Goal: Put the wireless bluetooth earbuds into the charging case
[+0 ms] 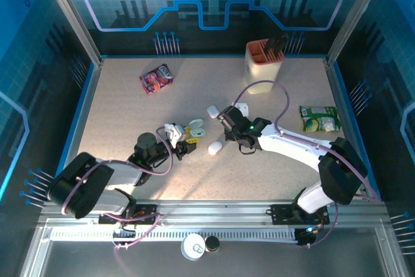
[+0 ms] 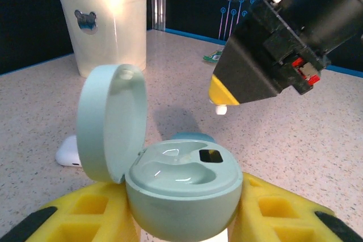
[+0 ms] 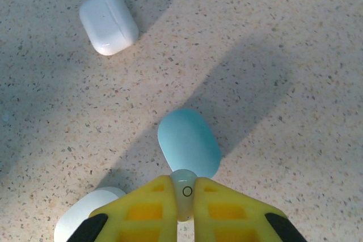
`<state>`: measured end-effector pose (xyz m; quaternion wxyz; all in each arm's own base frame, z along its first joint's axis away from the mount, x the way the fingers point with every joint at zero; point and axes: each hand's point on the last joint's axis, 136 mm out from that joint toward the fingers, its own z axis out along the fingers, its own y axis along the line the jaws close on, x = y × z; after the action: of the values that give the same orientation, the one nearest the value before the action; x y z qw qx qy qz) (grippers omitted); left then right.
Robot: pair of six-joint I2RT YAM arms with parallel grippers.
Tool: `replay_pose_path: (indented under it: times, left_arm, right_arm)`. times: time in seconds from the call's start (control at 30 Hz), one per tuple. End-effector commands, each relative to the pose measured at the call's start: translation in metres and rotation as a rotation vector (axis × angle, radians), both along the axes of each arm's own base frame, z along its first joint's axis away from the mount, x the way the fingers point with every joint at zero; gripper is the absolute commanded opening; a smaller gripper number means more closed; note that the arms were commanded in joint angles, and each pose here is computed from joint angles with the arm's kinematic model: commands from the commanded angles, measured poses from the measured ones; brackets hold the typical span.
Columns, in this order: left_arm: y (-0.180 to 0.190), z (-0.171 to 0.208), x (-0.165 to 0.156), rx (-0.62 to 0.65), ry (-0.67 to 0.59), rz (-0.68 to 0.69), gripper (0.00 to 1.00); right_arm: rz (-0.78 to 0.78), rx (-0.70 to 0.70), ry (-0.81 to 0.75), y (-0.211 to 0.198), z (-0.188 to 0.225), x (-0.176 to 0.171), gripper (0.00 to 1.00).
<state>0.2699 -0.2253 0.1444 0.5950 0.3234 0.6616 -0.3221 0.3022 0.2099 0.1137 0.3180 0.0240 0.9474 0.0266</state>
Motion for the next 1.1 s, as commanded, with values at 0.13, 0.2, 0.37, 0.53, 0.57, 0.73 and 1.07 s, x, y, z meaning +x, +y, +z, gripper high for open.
replay_pose_path:
  times: [0.13,0.2,0.37,0.53,0.57,0.73,1.07]
  left_arm:
    - [-0.016,0.033,0.01,-0.075,-0.12,-0.023,0.37]
    - [-0.018,0.031,0.01,-0.07,-0.119,-0.027,0.37]
    - [-0.025,0.019,0.01,-0.025,-0.111,-0.039,0.37]
    - [-0.035,0.008,0.01,0.041,-0.138,-0.055,0.37]
    - [-0.037,0.006,0.01,0.053,-0.143,-0.053,0.37]
    - [-0.047,-0.002,0.012,0.079,-0.158,-0.06,0.37]
    - [-0.057,0.005,0.008,0.069,-0.223,-0.052,0.35]
  right_arm:
    - [-0.15,-0.013,0.065,-0.027,-0.004,-0.002,0.09]
    - [-0.157,-0.027,0.087,-0.031,-0.011,-0.003,0.09]
    - [-0.111,0.031,0.072,-0.022,-0.003,-0.004,0.08]
    - [0.122,0.22,-0.058,0.017,0.029,-0.007,0.11]
    - [0.192,0.258,-0.088,0.028,0.038,-0.009,0.12]
    - [0.366,0.363,-0.134,0.062,0.066,-0.019,0.12]
    - [0.504,0.401,-0.123,0.104,0.081,-0.024,0.13]
